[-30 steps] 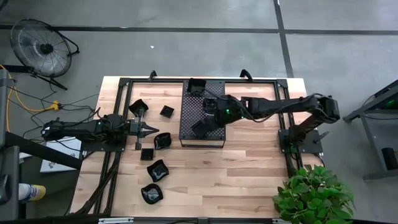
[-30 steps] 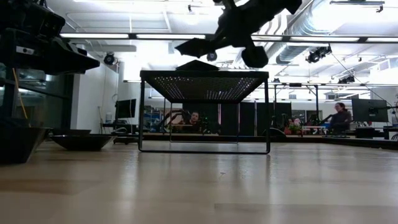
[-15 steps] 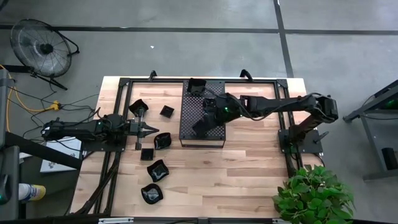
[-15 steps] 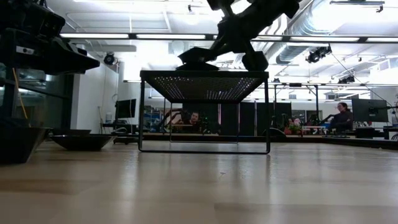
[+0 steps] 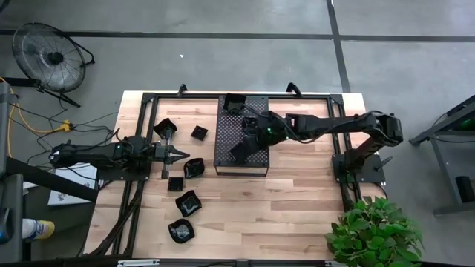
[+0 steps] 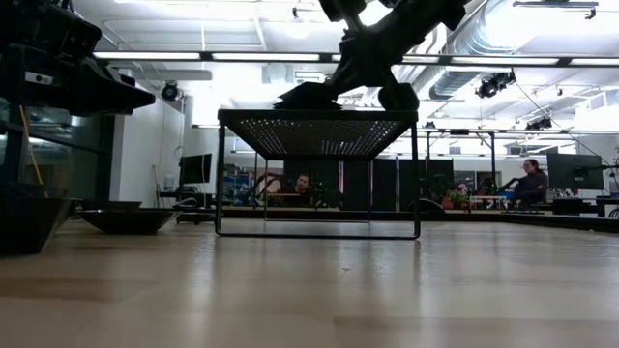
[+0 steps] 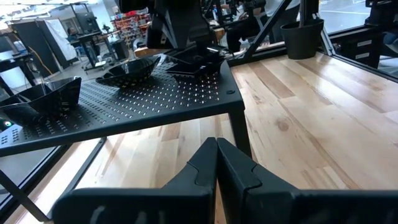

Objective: Pick & Place Mini shaped plates
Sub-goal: Stack the black square shape plate on top of the other black square shape plate on the shelf

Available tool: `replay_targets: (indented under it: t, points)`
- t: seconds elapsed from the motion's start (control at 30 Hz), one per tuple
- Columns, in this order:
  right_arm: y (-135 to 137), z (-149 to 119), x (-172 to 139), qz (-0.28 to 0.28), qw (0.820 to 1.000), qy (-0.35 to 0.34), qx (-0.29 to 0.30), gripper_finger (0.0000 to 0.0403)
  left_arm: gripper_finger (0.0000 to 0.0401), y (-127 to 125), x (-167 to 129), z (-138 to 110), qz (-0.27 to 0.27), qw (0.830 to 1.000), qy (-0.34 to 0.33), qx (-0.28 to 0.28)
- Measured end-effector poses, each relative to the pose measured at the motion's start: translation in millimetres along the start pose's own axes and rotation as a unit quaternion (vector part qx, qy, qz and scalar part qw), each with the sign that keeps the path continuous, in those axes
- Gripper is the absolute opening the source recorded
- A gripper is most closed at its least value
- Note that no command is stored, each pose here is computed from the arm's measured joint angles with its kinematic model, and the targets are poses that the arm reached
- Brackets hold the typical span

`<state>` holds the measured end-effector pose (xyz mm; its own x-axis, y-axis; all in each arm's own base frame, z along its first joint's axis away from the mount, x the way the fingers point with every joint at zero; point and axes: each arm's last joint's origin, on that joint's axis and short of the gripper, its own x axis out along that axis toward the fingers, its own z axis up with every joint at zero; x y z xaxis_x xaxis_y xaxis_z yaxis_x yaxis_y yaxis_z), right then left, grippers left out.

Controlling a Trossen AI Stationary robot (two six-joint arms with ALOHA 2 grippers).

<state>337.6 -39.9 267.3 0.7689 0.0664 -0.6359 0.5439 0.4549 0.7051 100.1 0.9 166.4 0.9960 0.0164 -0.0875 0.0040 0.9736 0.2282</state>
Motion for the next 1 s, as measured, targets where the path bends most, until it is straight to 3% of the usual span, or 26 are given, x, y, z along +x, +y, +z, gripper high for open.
replay_targets:
  t: [0.27, 1.0]
  points:
    - [0.0, 0.0, 0.0, -0.001, 1.0, -0.002, -0.004, 0.0008, 0.0001, 0.0, 0.0, 0.0, 0.0, 1.0, 0.0, 0.0]
    - [2.1, 1.6, -5.8, 0.001, 1.0, -0.017, -0.024, 0.0089, 0.0001, 0.0, 0.0, 0.0, 0.0, 1.0, 0.0, 0.0]
